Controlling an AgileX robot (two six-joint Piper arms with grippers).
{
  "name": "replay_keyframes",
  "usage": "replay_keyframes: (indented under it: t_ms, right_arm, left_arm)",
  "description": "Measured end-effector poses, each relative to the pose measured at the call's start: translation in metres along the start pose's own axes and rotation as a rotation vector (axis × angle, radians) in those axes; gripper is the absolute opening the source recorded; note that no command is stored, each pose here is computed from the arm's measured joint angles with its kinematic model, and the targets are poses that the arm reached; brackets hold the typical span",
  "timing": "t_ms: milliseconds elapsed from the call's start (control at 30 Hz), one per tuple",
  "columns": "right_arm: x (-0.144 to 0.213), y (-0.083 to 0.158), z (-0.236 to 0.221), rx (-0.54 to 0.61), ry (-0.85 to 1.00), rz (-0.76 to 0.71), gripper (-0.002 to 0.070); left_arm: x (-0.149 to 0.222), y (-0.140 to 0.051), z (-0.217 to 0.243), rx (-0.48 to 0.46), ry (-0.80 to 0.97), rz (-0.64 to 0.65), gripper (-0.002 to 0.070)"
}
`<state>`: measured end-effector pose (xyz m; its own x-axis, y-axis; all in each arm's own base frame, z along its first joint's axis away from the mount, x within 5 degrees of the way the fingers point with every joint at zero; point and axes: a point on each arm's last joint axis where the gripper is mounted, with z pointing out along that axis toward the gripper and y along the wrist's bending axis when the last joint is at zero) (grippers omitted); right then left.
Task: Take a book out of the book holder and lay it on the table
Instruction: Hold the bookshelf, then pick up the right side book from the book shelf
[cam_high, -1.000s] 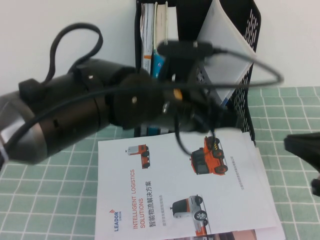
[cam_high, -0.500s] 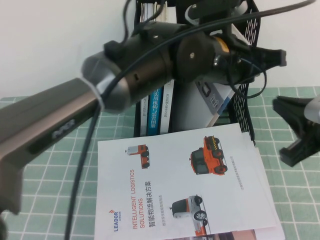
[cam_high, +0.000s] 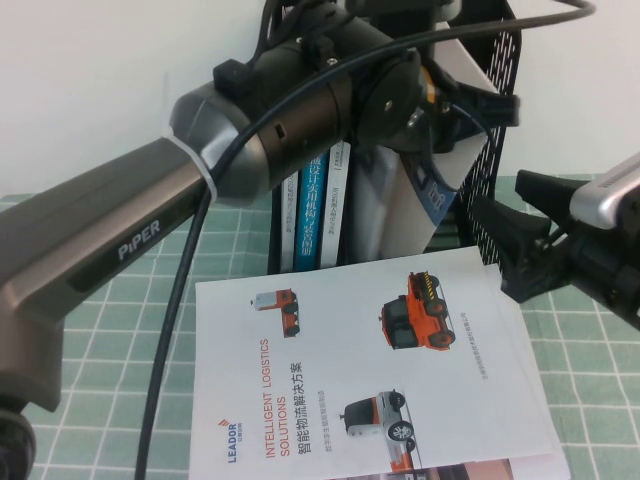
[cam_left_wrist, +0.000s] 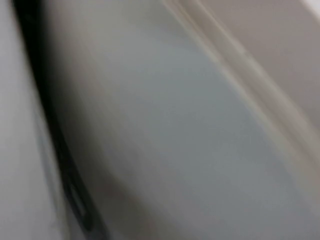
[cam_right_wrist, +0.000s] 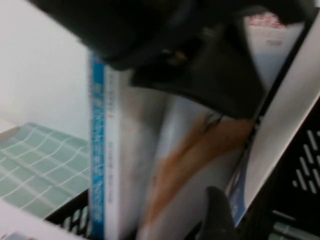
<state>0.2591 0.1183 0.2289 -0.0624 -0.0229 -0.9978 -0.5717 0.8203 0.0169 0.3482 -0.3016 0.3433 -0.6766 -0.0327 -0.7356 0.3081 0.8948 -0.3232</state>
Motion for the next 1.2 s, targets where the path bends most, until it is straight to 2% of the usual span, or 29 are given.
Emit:
replay_keyframes:
  t_ms: [167, 400, 800, 900, 967, 1067, 1133, 1200]
  right_arm:
    - [0.017, -0.011, 0.019, 0.057, -0.093, 0.048, 0.0443]
    - [0.049, -0.018, 0.041, 0.069, -0.048, 0.149, 0.0445]
    - [0.042, -0.01, 0.076, 0.002, -0.105, 0.148, 0.0441]
    - [0.042, -0.009, 0.083, -0.007, -0.114, 0.147, 0.0377]
    - [0.043, -0.01, 0.084, -0.002, -0.114, 0.151, 0.0291]
    - [0.045, -0.011, 0.086, 0.008, -0.112, 0.164, 0.0111]
    - [0.045, -0.012, 0.086, 0.01, -0.113, 0.191, 0.0052]
    - [0.045, -0.012, 0.086, 0.011, -0.114, 0.211, 0.0023]
  left_arm:
    - [0.0, 0.002, 0.0, -0.022, 0.005, -0.003, -0.0003]
    - [0.001, 0.003, 0.0, -0.029, 0.013, -0.009, -0.0003]
    - [0.001, 0.004, 0.0, -0.044, 0.01, 0.008, -0.0003]
    - [0.001, 0.006, 0.0, -0.057, 0.018, 0.014, -0.0003]
    - [0.001, 0.007, -0.001, -0.072, 0.019, 0.032, -0.0003]
    - [-0.001, 0.007, -0.007, -0.076, 0.018, 0.052, -0.0003]
    - [-0.004, 0.006, -0.014, -0.073, 0.01, 0.054, -0.0003]
    - [-0.008, 0.006, -0.024, -0.073, 0.002, 0.051, -0.0003]
